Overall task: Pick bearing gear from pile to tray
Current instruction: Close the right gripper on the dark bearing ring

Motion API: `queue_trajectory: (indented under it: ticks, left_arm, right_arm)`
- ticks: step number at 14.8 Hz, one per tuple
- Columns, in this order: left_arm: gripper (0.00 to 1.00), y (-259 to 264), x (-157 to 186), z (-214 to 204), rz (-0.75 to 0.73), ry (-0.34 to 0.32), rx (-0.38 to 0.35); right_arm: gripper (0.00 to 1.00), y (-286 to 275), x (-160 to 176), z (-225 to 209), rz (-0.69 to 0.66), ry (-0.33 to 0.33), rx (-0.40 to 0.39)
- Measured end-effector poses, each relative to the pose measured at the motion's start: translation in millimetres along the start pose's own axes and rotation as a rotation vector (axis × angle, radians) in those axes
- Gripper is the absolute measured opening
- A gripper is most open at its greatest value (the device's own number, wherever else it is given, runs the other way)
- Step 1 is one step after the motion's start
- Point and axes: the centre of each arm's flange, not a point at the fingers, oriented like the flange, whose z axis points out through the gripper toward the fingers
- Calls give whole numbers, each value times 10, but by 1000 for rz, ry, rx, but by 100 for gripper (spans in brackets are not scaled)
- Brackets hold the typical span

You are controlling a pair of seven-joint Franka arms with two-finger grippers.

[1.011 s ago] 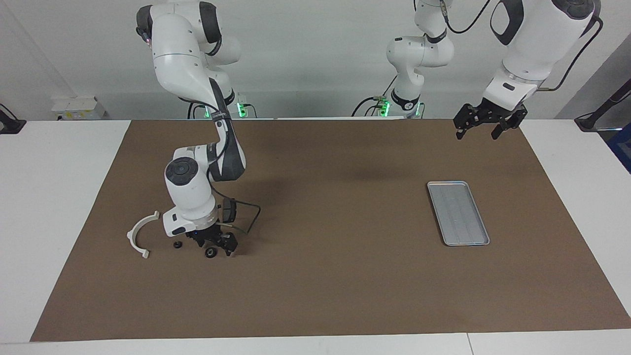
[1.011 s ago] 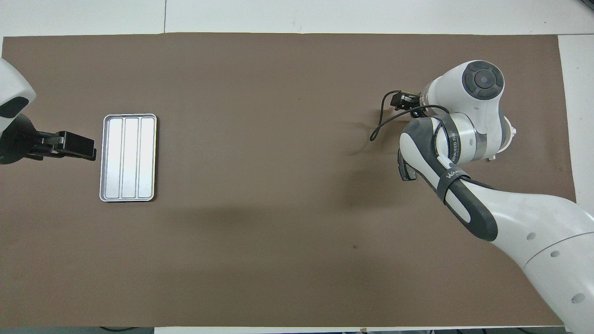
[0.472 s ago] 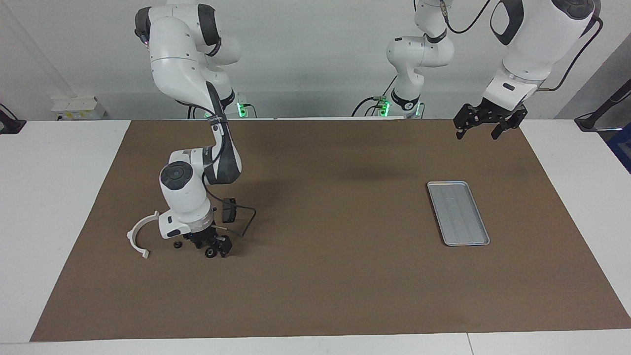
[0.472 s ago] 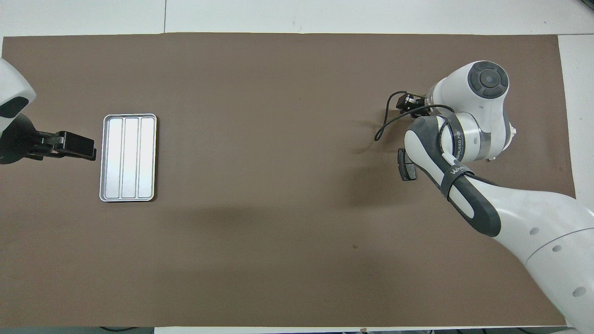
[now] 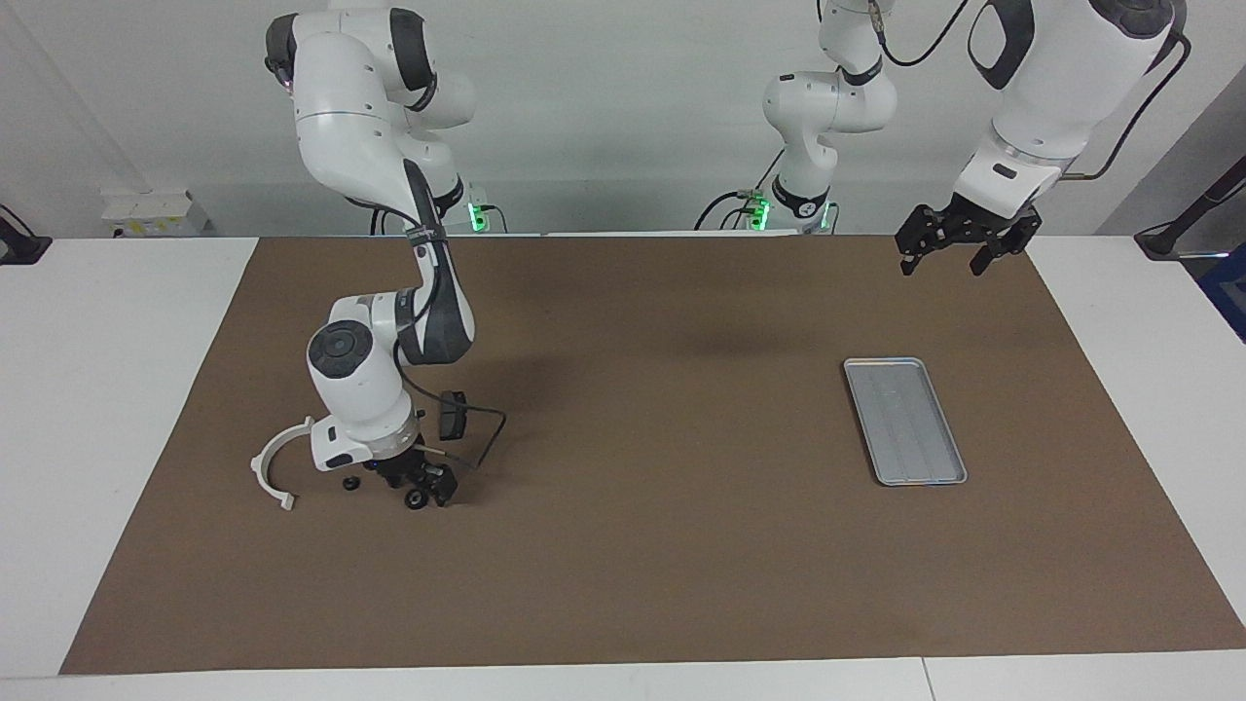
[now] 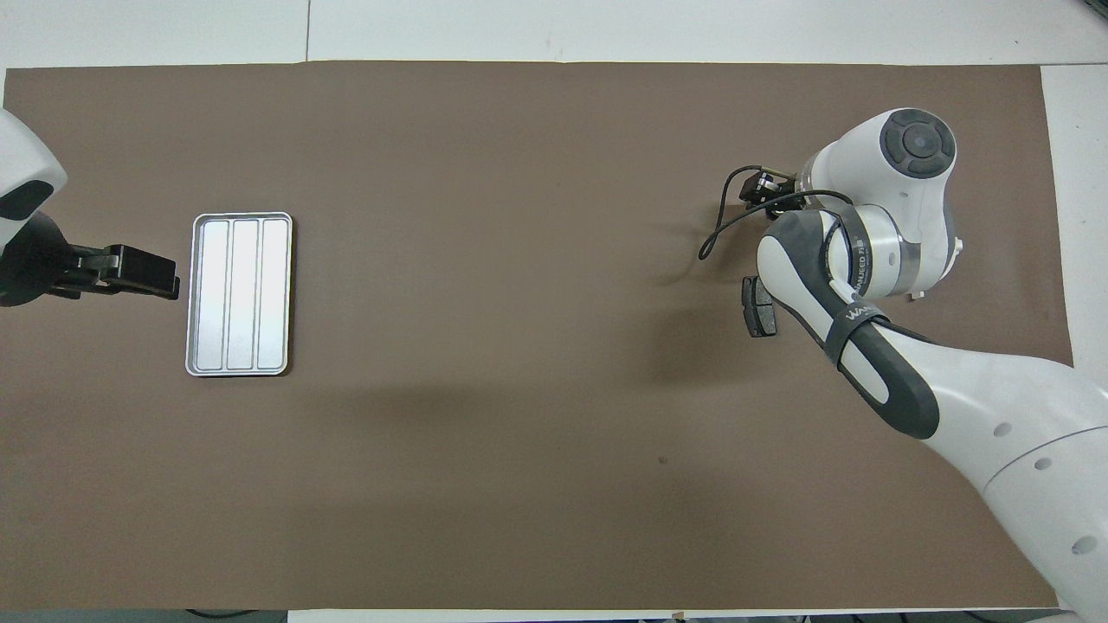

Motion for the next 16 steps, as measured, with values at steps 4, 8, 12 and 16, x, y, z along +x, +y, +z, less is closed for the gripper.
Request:
queue_trajectory:
  ticks: [4, 8, 12, 16]
  left_arm:
    - [100, 0, 0, 0, 0, 0, 0]
    - [100, 0, 0, 0, 0, 0, 0]
    - [100, 0, 0, 0, 0, 0, 0]
    - [100, 0, 0, 0, 0, 0, 0]
  right_arm:
    - [90, 12, 61, 13, 6, 5, 2]
    - [81, 33, 92, 50, 13, 3, 3]
    - [80, 32, 100, 39, 21, 1, 10]
    - [51, 23, 102, 24, 20, -2, 9]
